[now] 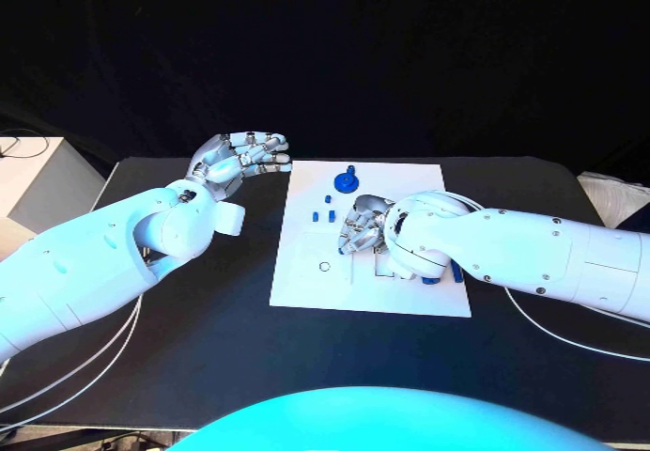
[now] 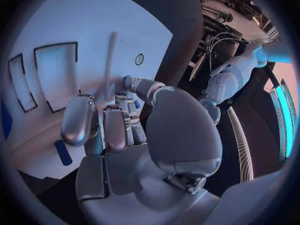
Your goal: Assemble the parts on the task board
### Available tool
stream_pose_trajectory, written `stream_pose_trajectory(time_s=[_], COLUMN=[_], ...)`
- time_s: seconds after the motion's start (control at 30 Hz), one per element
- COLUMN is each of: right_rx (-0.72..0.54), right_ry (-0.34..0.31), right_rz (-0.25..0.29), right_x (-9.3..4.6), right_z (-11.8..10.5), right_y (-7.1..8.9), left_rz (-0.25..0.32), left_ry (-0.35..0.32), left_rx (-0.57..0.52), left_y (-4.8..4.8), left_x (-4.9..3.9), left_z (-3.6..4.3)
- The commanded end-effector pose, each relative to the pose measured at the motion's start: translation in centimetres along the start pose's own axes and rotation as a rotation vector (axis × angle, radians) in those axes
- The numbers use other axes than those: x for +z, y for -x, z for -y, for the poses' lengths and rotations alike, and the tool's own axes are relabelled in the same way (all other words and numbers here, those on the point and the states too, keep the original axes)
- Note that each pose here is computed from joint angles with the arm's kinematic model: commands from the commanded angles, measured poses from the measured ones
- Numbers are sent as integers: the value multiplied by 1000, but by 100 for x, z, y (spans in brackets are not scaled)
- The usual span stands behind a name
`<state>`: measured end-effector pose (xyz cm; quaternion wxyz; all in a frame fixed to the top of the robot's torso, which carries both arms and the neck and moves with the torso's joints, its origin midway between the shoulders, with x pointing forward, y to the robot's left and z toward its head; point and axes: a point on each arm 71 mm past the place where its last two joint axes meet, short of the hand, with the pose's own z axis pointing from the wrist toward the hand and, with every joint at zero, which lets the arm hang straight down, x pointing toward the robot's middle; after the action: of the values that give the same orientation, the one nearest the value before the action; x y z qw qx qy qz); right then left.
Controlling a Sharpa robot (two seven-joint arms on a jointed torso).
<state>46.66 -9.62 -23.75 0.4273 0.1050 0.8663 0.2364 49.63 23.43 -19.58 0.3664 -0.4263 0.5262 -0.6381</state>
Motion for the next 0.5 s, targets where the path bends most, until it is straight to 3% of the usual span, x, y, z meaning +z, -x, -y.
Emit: stream_pose_trajectory(time_s=[0.03,0.5], right_rx=[-21,-29], right_ry=[15,15], right_rz=[38,40], right_x=[12,30], right_z=[6,4], right_y=[33,36], left_rz=[-18,-19], left_ry=[-4,-2], left_rx=[-11,-11], left_y=[-21,-21], left_x=[2,1], left_z=[1,0])
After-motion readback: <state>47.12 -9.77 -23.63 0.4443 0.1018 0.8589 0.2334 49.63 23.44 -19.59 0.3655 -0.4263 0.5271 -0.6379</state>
